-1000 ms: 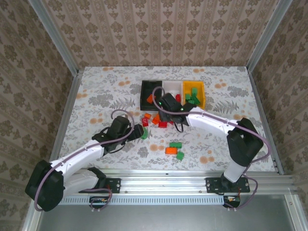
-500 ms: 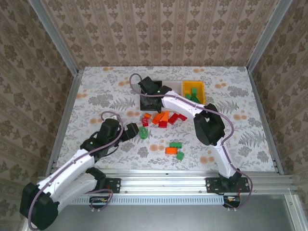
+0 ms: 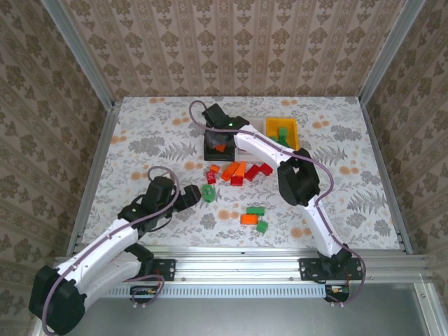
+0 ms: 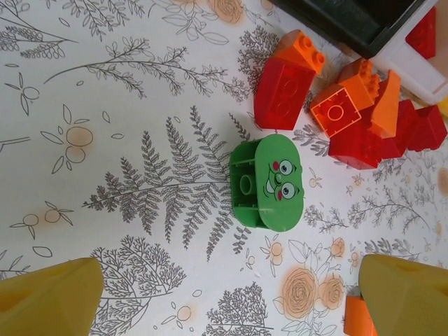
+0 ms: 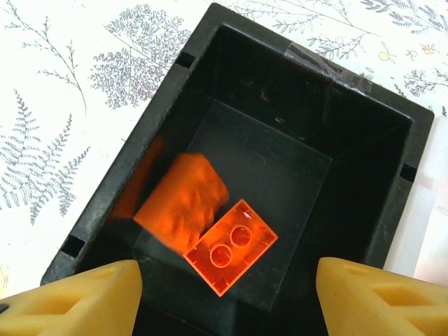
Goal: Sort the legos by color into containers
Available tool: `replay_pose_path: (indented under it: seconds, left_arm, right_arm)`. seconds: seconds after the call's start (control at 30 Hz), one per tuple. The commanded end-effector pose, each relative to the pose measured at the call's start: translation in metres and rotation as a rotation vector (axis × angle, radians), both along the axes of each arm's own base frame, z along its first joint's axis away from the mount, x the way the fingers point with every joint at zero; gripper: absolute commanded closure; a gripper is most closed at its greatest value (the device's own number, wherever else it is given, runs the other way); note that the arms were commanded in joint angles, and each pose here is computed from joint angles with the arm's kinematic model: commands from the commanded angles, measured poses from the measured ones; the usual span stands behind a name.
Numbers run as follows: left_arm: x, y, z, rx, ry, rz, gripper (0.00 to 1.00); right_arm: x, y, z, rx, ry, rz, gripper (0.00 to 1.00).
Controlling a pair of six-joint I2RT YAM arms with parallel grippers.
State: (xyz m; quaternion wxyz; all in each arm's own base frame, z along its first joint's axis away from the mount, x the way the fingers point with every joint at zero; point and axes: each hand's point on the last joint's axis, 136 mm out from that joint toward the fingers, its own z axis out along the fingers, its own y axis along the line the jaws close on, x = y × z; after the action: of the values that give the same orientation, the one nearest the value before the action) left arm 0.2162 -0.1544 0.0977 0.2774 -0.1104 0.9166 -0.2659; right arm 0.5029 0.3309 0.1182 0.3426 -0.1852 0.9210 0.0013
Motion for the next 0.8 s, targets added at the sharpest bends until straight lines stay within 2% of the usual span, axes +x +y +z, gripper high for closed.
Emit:
replay_pose_path:
  seconds: [0.0, 0.17, 0.33, 0.53, 0.77]
  left_arm:
    - [0.006, -0.010, 0.015, -0.040, -0.025, -0.025, 0.04]
    - [0.008, -0.022, 0.012, -0.046, -0.027, -0.062, 0.04]
    - [0.015, -0.037, 0.003, -0.011, -0.016, -0.093, 0.05]
    - [0.024, -0.059, -0.003, 0.007, 0.014, -0.137, 0.07]
    - [0.024, -0.075, -0.005, 0.006, 0.023, -0.168, 0.07]
  right_arm:
    - [-0.019, -0.015, 0.056, 0.023, -0.080, -0.021, 0.33]
    - [-0.072, -0.065, 0.065, 0.066, -0.117, -0.072, 0.34]
    - [-0.121, -0.135, 0.027, 0.052, -0.035, -0.132, 0.36]
    - [-0.143, -0.173, -0.030, 0.018, 0.103, -0.168, 0.37]
    - [-0.141, -0.183, -0.073, -0.003, 0.187, -0.223, 0.31]
